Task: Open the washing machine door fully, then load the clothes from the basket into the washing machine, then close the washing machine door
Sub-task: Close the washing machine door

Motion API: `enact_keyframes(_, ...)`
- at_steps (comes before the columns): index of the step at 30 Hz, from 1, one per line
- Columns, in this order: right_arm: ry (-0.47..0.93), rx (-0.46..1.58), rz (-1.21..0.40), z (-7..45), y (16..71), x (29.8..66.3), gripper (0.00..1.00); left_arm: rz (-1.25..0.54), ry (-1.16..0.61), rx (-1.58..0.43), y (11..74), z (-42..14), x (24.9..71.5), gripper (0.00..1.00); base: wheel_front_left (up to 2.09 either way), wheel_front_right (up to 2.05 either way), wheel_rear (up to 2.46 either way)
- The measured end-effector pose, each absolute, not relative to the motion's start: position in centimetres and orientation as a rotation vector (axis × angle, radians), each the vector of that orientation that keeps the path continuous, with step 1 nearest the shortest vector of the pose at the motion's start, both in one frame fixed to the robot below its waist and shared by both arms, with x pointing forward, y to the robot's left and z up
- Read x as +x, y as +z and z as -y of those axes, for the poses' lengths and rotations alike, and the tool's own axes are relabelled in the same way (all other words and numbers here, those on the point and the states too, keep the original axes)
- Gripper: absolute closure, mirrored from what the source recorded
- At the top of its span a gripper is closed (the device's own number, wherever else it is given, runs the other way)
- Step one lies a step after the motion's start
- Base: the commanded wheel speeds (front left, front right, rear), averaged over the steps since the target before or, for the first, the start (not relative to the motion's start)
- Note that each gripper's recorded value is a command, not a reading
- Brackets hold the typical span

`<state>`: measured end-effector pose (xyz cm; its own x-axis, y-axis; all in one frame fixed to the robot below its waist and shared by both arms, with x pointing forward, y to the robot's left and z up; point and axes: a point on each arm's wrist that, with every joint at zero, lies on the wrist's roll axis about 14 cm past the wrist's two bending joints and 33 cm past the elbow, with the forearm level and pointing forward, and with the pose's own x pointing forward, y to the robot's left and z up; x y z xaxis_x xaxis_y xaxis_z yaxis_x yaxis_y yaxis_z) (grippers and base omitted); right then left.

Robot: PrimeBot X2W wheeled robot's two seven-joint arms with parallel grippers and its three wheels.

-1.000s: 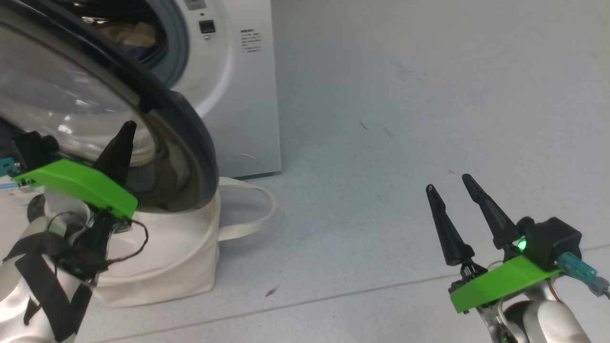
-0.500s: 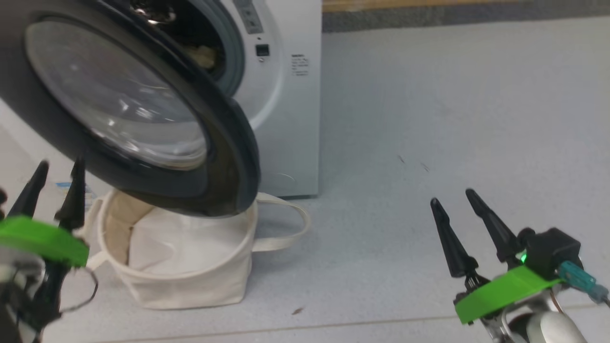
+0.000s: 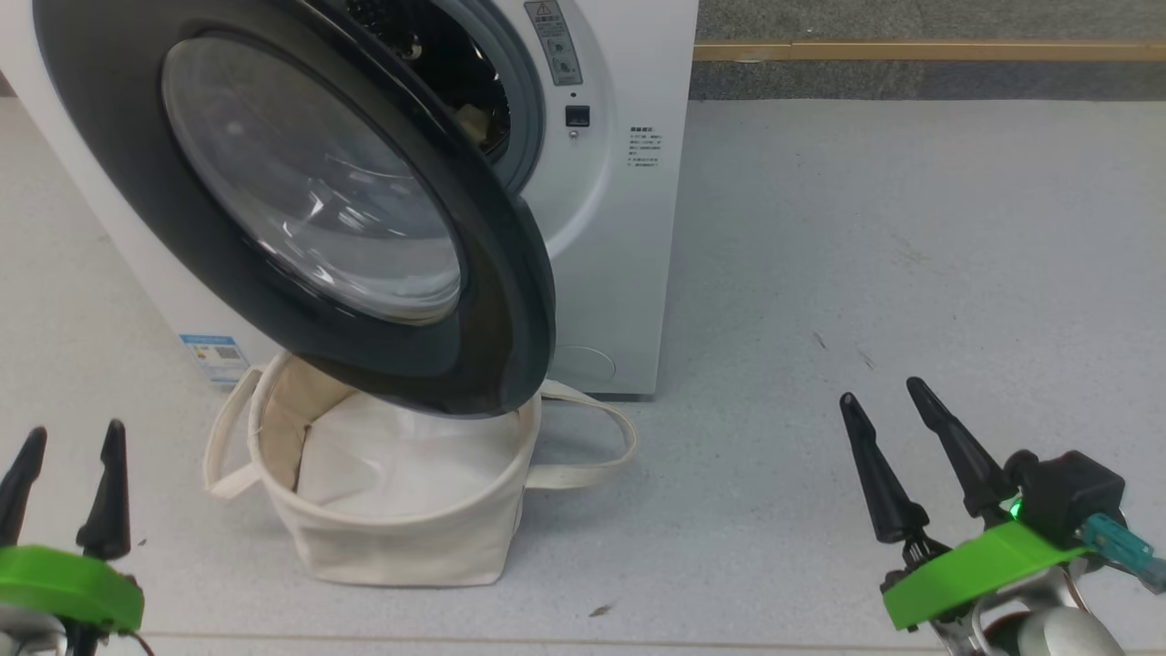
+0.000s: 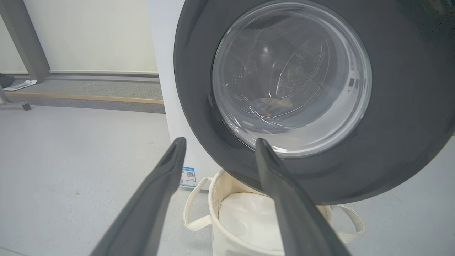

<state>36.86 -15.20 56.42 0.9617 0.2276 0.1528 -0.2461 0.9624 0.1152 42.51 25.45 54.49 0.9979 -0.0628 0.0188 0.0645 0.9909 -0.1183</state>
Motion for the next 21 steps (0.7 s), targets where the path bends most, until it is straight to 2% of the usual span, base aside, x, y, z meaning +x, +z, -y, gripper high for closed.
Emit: enact_keyframes(21,0.230,0.165,0.162,15.0,56.5,36.8,0.00,0.021,-0.177,-0.097,54.1,-23.4,40.0,0.00,0.00,0.00,0.00)
